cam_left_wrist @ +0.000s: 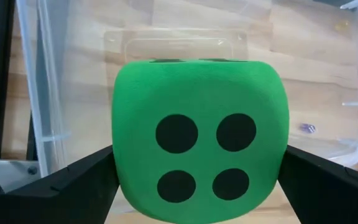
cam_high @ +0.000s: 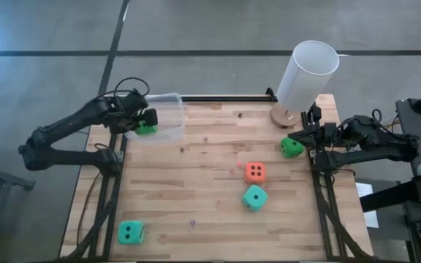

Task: Pick & Place Dice
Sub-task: Put the left green large dice into the transparent bin, then put the left large blue dice into the transparent bin

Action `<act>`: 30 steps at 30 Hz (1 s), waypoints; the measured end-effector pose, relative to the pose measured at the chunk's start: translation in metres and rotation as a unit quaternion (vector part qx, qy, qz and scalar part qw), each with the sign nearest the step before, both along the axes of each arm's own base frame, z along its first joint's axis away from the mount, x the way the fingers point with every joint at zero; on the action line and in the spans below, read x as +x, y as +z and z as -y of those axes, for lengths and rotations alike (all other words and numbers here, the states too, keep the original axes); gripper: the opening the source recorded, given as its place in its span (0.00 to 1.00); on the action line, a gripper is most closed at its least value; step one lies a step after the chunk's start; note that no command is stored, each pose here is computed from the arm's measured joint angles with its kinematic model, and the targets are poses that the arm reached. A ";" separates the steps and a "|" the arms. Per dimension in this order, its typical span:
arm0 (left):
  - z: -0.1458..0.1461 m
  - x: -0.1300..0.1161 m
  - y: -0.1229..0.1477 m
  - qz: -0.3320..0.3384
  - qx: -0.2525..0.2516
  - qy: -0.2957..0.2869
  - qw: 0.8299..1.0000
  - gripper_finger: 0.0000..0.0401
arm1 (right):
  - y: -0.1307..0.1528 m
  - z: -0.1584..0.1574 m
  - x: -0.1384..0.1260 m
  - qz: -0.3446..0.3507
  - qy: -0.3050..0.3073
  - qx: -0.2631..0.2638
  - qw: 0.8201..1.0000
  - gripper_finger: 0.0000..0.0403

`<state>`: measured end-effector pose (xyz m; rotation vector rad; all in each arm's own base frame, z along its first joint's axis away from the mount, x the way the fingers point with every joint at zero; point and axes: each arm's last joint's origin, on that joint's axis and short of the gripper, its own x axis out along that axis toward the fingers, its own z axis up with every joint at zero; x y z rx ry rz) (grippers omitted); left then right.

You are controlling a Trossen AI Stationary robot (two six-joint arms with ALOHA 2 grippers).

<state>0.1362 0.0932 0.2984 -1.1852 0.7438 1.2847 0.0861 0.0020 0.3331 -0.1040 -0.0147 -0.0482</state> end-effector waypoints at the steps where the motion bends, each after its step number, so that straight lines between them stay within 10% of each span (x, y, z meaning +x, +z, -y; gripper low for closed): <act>1: 0.000 0.000 0.001 0.000 0.000 0.000 1.000 0.99 | 0.000 0.000 0.000 0.000 0.000 0.000 1.000 0.02; 30: -0.015 -0.003 0.008 -0.113 0.220 0.081 0.966 0.96 | 0.000 0.000 0.000 0.000 -0.001 0.000 1.000 0.02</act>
